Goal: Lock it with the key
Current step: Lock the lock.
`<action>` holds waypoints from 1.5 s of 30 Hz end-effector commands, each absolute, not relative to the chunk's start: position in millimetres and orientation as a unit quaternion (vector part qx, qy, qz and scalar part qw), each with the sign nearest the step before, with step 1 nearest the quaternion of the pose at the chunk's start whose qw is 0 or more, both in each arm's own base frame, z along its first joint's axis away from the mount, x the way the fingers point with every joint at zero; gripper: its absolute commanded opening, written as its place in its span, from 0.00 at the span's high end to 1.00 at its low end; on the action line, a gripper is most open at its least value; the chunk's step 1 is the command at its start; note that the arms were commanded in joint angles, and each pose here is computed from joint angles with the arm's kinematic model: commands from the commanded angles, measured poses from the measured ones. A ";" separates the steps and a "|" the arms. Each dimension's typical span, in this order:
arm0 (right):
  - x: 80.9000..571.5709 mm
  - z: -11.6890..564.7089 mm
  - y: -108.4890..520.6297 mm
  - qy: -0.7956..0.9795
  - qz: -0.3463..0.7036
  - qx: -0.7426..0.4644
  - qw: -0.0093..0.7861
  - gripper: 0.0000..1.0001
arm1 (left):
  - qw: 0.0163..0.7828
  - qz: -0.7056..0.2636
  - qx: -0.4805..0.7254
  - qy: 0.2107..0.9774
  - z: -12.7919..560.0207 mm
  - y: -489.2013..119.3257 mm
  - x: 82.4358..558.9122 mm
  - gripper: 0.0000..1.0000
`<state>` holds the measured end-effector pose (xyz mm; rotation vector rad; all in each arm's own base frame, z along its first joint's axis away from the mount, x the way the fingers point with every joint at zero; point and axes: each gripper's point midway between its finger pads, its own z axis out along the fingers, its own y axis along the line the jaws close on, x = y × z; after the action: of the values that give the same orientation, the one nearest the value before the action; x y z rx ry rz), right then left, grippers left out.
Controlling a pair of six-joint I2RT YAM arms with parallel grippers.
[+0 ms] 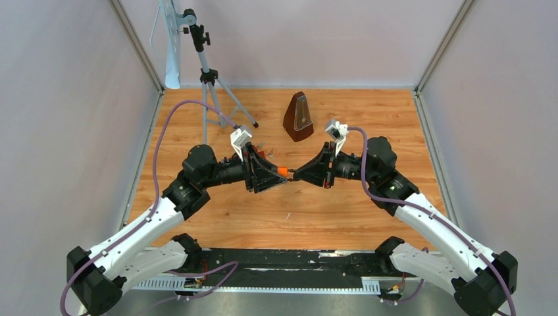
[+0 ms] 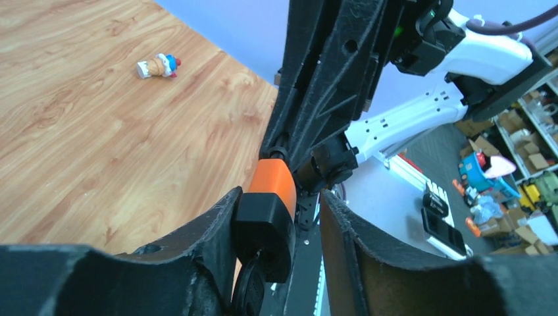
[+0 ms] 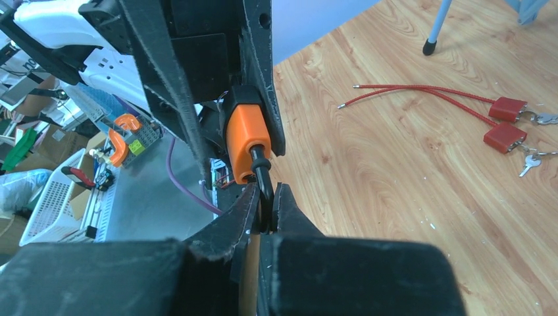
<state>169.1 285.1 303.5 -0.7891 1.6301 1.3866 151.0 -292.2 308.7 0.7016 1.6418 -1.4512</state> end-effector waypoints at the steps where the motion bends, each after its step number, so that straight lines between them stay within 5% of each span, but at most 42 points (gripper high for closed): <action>1: 181.3 337.8 285.1 0.623 0.559 -0.288 0.465 1.00 | 0.422 -0.613 0.271 0.610 333.6 -294.7 144.1 0.51; 5: 183.1 333.0 288.0 0.634 0.565 -0.278 0.448 1.00 | 0.413 -0.614 0.274 0.614 325.8 -293.2 144.9 0.67; 8: 184.4 330.9 289.1 0.638 0.566 -0.275 0.444 1.00 | 0.401 -0.615 0.262 0.626 318.5 -292.0 150.4 0.94; 12: 185.3 328.8 291.1 0.641 0.569 -0.273 0.436 1.00 | 0.405 -0.618 0.239 0.630 316.5 -289.1 158.6 1.00; 17: 190.2 316.3 290.6 0.657 0.563 -0.258 0.429 0.54 | 0.393 -0.637 0.214 0.627 326.4 -289.9 161.9 1.00; 20: 190.5 311.4 286.2 0.663 0.562 -0.248 0.428 0.48 | 0.379 -0.644 0.203 0.633 331.7 -290.0 160.8 1.00; 36: 165.8 301.5 276.8 0.652 0.583 -0.279 0.396 0.67 | 0.376 -0.639 0.181 0.646 335.6 -285.3 165.0 1.00; 41: 160.9 306.1 281.0 0.638 0.602 -0.290 0.382 0.95 | 0.375 -0.646 0.182 0.639 340.3 -286.3 164.2 1.00; 45: 163.0 312.1 283.4 0.627 0.611 -0.287 0.389 1.00 | 0.367 -0.654 0.186 0.635 341.4 -289.2 163.1 1.00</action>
<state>168.1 279.3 292.5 -0.6842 1.7064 1.5053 166.1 -288.2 297.2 0.4299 1.7862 -1.6356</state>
